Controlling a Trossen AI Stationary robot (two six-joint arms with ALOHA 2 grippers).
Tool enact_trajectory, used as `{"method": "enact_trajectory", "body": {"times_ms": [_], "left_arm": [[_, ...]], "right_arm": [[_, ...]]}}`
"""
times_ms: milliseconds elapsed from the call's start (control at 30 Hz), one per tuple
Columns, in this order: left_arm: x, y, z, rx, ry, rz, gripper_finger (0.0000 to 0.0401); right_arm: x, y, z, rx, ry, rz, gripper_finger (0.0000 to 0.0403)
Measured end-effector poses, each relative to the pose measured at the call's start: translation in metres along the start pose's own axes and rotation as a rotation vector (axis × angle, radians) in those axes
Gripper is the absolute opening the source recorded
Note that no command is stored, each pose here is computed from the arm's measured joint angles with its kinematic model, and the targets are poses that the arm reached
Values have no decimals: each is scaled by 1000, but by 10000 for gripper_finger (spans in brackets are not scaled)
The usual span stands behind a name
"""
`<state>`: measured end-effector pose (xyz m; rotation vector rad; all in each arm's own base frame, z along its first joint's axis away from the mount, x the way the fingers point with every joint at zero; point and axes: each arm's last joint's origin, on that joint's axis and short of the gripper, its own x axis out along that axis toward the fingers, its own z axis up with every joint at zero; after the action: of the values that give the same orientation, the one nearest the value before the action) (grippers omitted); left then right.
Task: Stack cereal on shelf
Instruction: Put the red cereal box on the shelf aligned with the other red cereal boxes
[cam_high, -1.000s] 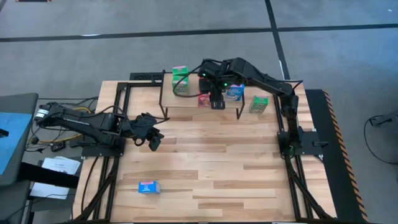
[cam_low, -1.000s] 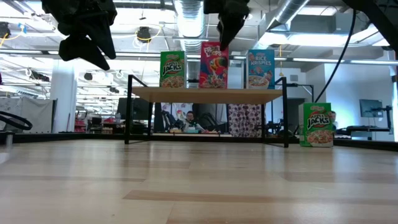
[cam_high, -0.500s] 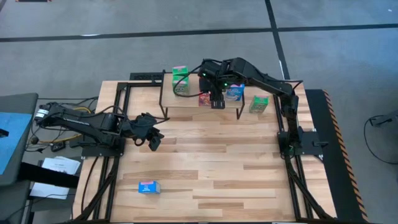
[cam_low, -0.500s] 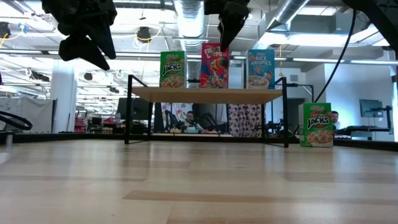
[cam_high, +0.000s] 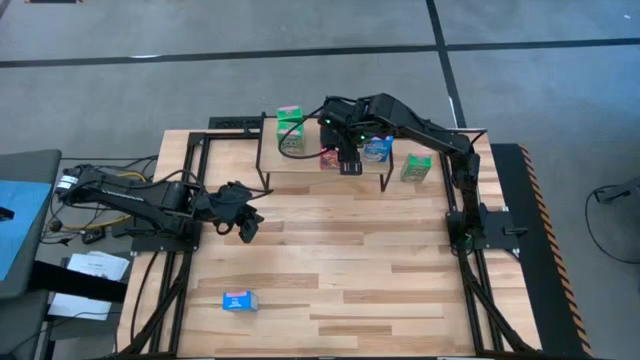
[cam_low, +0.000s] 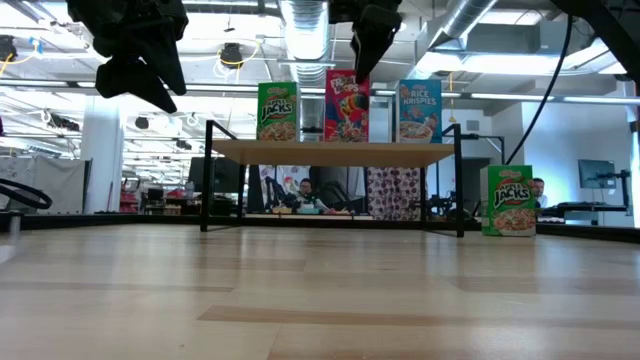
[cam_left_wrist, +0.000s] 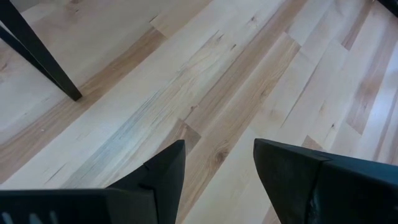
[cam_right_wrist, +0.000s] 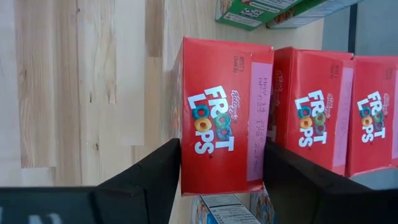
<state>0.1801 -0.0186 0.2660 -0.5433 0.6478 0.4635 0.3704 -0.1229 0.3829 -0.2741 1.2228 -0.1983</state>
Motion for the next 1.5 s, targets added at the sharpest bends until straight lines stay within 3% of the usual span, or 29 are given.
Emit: {"method": "enact_trajectory", "body": {"times_ms": [1500], "left_arm": [[0,0,0,15,2,-1,179]], "right_arm": [[-1,0,0,3,1,0,239]]}}
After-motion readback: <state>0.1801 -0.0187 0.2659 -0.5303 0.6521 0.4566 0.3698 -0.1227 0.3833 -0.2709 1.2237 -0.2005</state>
